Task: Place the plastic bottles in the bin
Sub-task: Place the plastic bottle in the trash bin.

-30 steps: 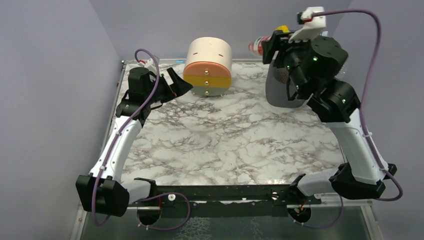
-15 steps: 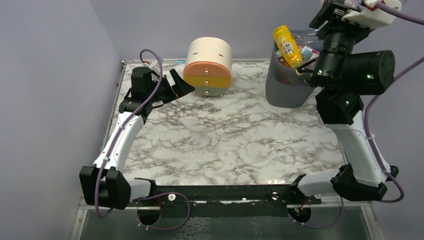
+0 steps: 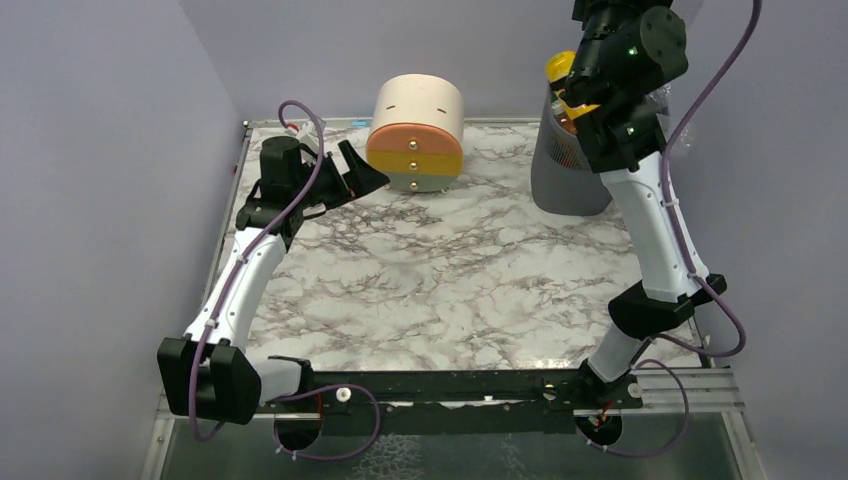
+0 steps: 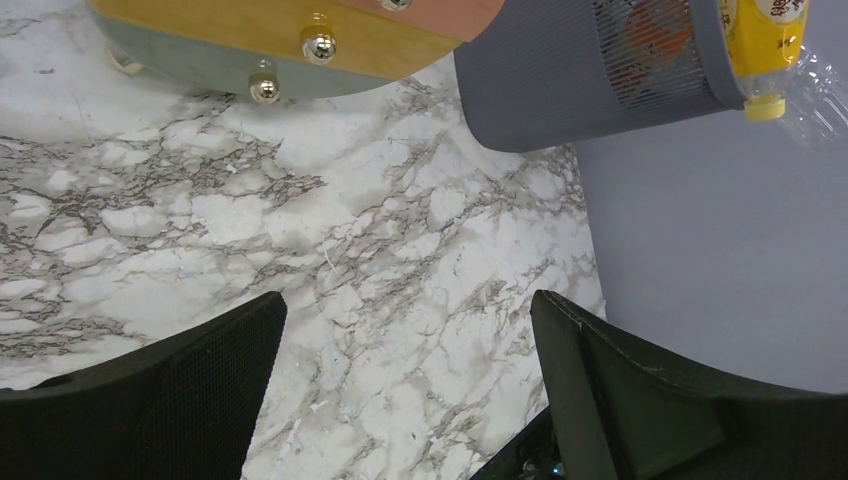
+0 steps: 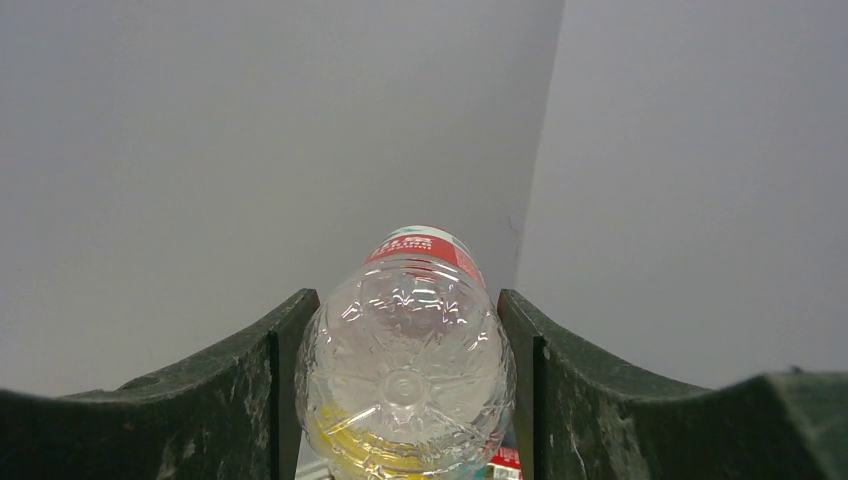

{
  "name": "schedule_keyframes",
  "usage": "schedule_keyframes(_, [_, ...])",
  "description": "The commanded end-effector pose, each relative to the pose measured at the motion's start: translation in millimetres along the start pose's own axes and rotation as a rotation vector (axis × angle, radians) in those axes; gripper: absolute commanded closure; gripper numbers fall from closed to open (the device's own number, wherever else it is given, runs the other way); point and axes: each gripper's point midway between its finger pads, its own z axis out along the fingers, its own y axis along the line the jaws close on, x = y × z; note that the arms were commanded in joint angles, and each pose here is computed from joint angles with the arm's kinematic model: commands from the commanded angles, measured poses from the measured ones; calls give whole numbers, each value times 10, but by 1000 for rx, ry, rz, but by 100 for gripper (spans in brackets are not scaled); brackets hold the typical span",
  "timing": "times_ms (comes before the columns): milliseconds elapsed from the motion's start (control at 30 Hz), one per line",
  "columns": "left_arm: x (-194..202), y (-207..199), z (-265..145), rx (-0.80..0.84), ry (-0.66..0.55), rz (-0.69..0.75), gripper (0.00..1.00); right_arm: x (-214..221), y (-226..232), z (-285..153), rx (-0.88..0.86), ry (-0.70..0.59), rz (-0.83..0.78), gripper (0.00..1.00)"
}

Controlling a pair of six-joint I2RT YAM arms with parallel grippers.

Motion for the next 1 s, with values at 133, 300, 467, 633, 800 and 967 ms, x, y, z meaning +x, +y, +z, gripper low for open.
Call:
schedule_keyframes(133, [70, -24, -107, 31, 6, 31, 1, 899, -24, 298, -149, 246, 62, 45])
schedule_keyframes(300, [69, -17, -84, 33, 12, 32, 1, 1217, -210, 353, -217, 346, 137, 46])
schedule_keyframes(467, [86, 13, -59, 30, 19, 26, 1, 1537, -419, 362, -274, 466, 214, 47])
schedule_keyframes(633, [93, 32, -43, 26, 20, 20, 1, 1709, -518, 340, -299, 520, 256, 49])
schedule_keyframes(800, [82, 41, -16, 27, 19, 12, 1, 1741, -563, 293, -304, 524, 265, 50])
schedule_keyframes(967, [72, 44, 5, 29, 19, 6, 1, 1631, -605, 256, -318, 506, 277, 50])
